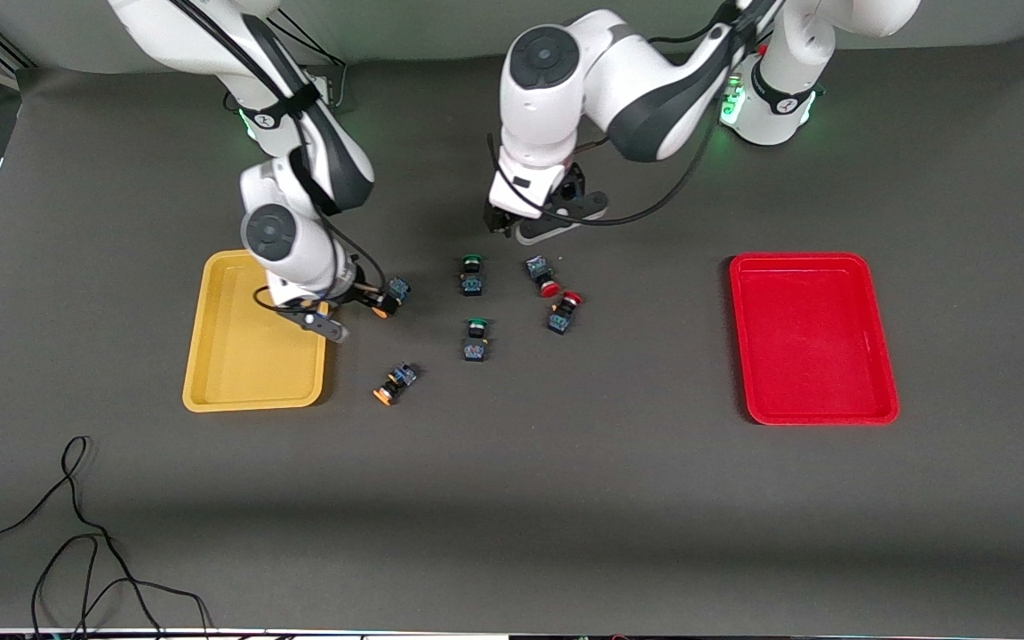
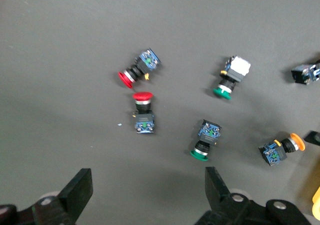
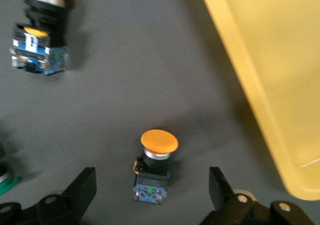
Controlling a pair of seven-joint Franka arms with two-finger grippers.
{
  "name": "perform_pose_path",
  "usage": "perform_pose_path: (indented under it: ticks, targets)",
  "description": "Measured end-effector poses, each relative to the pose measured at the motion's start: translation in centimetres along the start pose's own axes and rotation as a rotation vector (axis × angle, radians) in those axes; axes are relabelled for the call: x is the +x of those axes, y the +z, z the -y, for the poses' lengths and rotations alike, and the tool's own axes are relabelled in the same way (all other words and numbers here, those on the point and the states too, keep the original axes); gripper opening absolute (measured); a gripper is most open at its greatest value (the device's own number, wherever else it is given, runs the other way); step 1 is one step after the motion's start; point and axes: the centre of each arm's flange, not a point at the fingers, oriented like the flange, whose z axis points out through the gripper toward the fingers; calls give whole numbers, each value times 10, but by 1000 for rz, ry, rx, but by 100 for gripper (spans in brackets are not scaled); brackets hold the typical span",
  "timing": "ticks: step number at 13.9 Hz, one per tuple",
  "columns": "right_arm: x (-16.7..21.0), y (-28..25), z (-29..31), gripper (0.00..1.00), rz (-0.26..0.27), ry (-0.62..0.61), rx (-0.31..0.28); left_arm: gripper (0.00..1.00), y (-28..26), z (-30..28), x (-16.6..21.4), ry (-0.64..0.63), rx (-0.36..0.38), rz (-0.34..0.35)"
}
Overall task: Place red and yellow buttons in trays
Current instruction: 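Grasp a yellow button with the right gripper while the left gripper grasps a red button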
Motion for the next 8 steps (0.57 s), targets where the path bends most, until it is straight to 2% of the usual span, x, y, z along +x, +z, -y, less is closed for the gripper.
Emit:
perform_pose_path:
  ticks: [4, 6, 8]
  targets:
    - [-15, 40, 14, 100, -20, 28, -10, 100, 76, 6, 14, -12, 9, -8]
    - [-17, 53, 16, 96, -24, 27, -16, 100, 115, 18, 12, -31, 27, -20]
    - [-18, 56, 16, 77, -20, 29, -22, 100, 148, 27, 11, -55, 57, -39]
